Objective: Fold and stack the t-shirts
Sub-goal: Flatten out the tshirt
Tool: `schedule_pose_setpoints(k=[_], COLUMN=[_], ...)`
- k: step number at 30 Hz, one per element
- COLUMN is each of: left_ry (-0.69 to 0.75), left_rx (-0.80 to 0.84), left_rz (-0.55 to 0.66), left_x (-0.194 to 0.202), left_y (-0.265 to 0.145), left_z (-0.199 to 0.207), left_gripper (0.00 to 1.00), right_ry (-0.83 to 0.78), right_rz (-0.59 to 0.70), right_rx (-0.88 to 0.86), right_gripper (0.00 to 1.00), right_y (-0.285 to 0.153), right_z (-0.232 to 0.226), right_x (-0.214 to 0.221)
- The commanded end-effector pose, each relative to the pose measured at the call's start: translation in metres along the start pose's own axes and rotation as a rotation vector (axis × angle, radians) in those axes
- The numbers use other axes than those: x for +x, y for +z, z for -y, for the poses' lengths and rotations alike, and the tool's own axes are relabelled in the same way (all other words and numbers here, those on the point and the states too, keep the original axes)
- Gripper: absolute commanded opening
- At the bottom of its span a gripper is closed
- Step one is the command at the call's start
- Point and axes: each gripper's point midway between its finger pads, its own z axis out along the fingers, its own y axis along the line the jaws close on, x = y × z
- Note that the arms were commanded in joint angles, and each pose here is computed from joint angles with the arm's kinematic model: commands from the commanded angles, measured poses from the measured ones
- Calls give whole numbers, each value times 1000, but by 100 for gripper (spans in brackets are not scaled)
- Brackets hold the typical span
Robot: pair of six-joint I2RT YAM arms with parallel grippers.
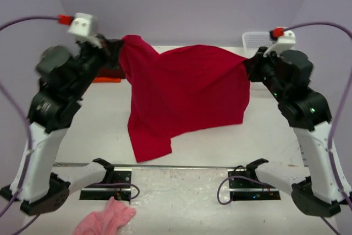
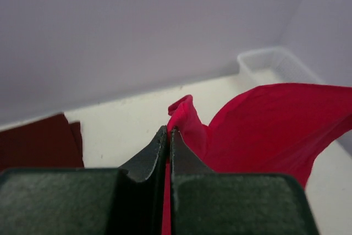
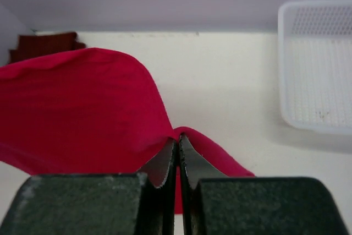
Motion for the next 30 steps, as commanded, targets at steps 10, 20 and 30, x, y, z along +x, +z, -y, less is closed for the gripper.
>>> schedule_pose_setpoints(k=[10, 20, 30], left_ry=[13, 13, 54], left_rx=[264, 484, 498], left_rz=[417, 552, 672], left_x=[-112, -148, -193], left_y=[-173, -249, -266], left_z=[37, 71, 76], left_gripper=[0, 0, 0], right_ry=[61, 70, 63], right_rz=[345, 364, 413], right_rx=[-159, -257, -194], right_gripper=[0, 0, 0], right_y=[-178, -237, -237], right_z=[4, 5, 14], right_x=[-75, -62, -80])
